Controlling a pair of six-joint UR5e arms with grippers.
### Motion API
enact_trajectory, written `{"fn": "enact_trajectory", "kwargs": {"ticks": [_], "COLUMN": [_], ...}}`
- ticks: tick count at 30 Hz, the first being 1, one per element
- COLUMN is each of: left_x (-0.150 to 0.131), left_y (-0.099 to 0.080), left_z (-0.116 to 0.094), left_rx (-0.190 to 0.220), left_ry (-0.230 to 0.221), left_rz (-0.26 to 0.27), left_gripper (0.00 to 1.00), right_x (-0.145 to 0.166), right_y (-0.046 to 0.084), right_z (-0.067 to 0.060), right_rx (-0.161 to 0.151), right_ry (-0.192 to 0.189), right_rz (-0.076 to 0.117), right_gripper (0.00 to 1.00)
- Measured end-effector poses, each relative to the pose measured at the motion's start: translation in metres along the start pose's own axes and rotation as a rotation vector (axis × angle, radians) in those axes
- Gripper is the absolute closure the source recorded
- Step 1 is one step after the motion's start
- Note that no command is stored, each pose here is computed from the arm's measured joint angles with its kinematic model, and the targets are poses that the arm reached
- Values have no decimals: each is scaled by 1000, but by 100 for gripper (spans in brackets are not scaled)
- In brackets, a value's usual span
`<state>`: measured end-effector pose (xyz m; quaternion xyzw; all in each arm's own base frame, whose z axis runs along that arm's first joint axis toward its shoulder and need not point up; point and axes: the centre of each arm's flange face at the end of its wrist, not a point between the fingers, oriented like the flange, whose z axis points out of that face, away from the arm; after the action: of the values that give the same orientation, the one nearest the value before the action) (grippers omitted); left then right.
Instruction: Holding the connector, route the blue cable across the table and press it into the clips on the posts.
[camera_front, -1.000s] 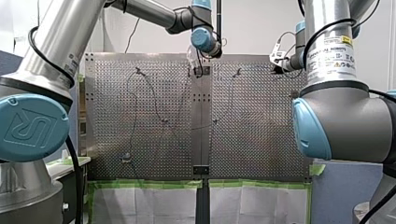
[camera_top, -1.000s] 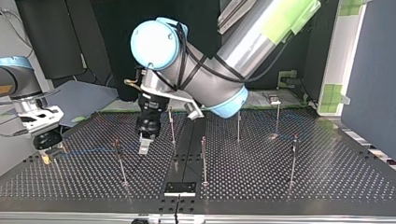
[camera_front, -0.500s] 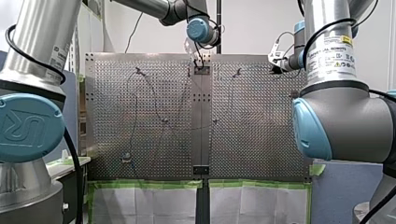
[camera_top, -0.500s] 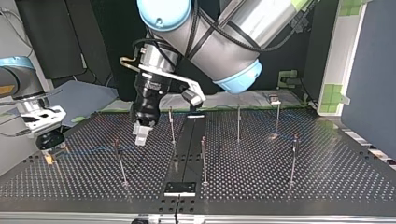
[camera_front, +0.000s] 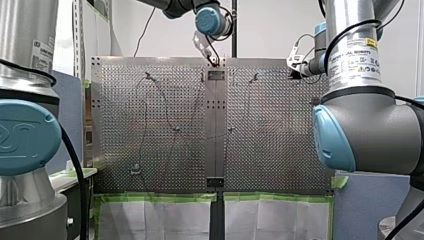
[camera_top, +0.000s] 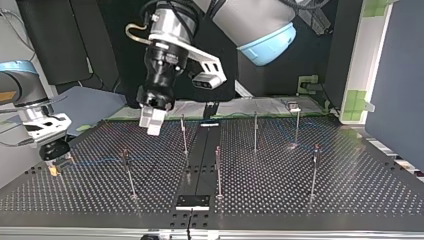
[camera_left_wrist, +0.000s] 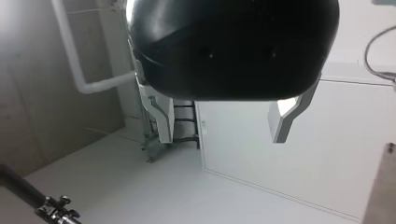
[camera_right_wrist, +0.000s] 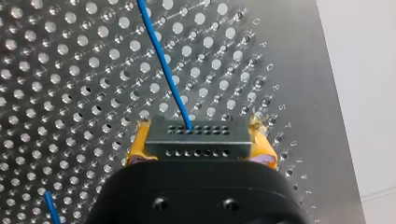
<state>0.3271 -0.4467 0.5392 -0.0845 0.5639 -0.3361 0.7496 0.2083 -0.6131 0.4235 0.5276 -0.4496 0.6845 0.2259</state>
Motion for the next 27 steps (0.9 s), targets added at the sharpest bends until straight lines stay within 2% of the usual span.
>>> {"fn": "enact_trajectory", "kwargs": {"ticks": [7,19,22,27], "left_x": [36,127,145,175], "left_y": [19,70,80,99], "left_z": [-3,-16,-22,-36], "left_rx": [-16,-68,-86,-127], "left_ry": [25,103,116,136], "left_rz": [-4,-38,-27,25], "left_gripper": [0,0,0,0], "right_x": [-1,-3,-3,-3], "right_y": [-3,-6,-6,-7], "right_z": [1,1,1,2], "right_rx": [5,9,10,10], "right_ry": [-2,-4,-4,-4], "right_rz": [0,0,0,0], "right_gripper": [100,100,100,100]}}
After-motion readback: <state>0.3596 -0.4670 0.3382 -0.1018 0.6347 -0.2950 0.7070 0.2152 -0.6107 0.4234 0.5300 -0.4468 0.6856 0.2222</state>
